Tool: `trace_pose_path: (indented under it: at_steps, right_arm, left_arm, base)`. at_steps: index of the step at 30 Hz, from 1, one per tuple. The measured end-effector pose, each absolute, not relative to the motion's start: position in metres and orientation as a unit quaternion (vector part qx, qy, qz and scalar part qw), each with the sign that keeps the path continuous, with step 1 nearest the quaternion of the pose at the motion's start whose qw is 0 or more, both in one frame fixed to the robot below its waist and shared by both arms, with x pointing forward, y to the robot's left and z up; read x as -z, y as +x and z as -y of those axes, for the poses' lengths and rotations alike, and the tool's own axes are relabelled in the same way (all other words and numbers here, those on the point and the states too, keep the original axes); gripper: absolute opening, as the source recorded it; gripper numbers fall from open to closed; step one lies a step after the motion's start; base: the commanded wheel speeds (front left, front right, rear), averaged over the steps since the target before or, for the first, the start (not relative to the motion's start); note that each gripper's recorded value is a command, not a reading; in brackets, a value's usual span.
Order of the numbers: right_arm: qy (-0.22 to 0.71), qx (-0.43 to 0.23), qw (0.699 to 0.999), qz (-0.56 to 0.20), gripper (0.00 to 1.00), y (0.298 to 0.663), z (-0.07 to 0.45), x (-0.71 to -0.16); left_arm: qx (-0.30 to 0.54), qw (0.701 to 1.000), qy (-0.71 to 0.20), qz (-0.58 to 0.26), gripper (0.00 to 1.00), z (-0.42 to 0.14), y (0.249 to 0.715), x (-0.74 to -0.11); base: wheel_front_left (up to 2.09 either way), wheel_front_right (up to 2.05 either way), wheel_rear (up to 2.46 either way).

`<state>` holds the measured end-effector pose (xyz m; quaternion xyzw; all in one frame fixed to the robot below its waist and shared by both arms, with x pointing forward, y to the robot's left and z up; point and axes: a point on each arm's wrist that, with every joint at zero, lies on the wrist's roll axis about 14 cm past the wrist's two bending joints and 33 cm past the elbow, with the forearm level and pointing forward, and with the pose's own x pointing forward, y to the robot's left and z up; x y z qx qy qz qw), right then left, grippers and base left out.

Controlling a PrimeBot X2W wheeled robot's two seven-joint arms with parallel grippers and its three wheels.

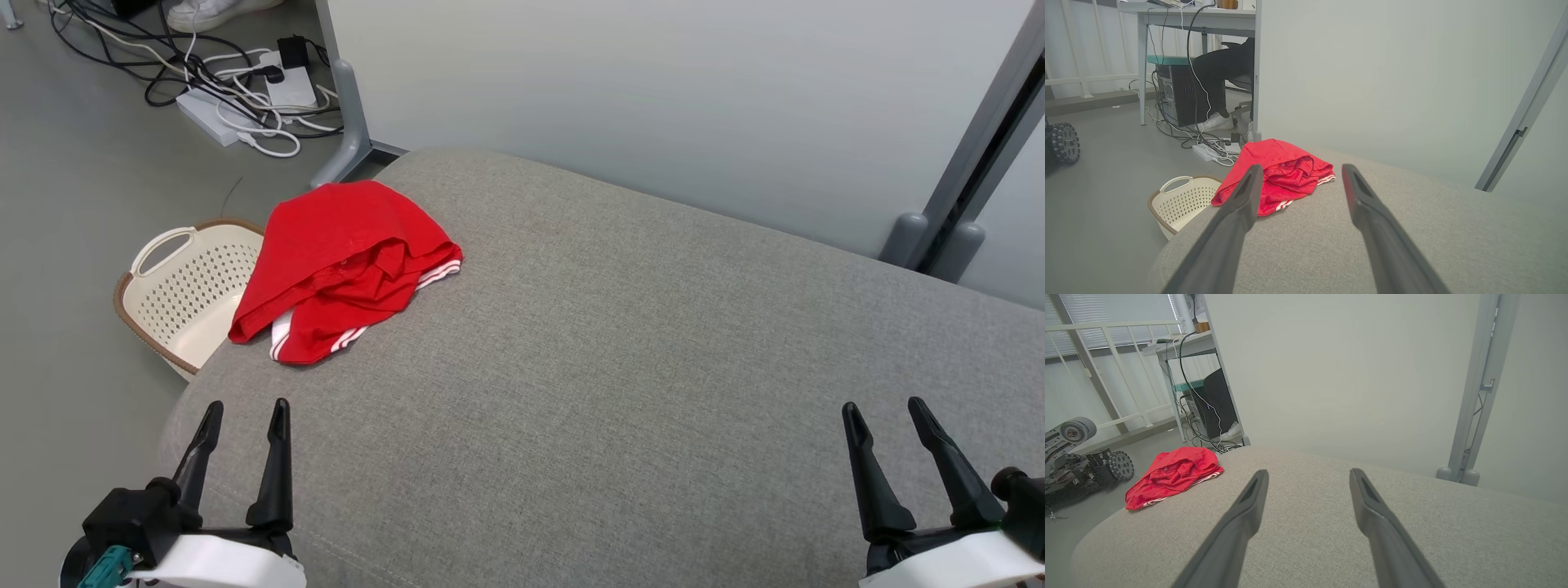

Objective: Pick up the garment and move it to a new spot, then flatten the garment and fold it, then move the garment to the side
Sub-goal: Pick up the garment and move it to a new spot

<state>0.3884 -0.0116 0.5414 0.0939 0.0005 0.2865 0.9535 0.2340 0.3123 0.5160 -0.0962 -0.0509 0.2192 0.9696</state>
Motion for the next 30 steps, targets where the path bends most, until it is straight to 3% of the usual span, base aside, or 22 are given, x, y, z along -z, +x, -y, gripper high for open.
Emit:
trace_pose_path:
  at_steps: [8,19,25,30]
  right_arm:
    - [0.098,-0.282,0.954,-0.007,1.00,0.398,0.015,-0.536]
    - [0.093,-0.273,0.957,-0.019,1.00,0.441,0.029,-0.519]
    - [0.093,-0.251,0.963,-0.041,1.00,0.464,0.046,-0.491]
    - [0.100,-0.223,0.967,-0.070,1.00,0.475,0.064,-0.458]
  left_arm:
    - [-0.212,0.971,-0.086,0.066,1.00,-0.312,0.255,-0.530]
    - [-0.176,0.975,-0.071,0.120,1.00,-0.318,0.357,-0.570]
    - [-0.147,0.985,-0.060,0.074,1.00,-0.326,0.425,-0.538]
    - [-0.125,0.990,-0.065,-0.021,1.00,-0.329,0.470,-0.477]
  base:
    - [0.00,0.00,0.00]
    - [0.00,0.00,0.00]
    - [0.00,0.00,0.00]
    - [0.00,0.00,0.00]
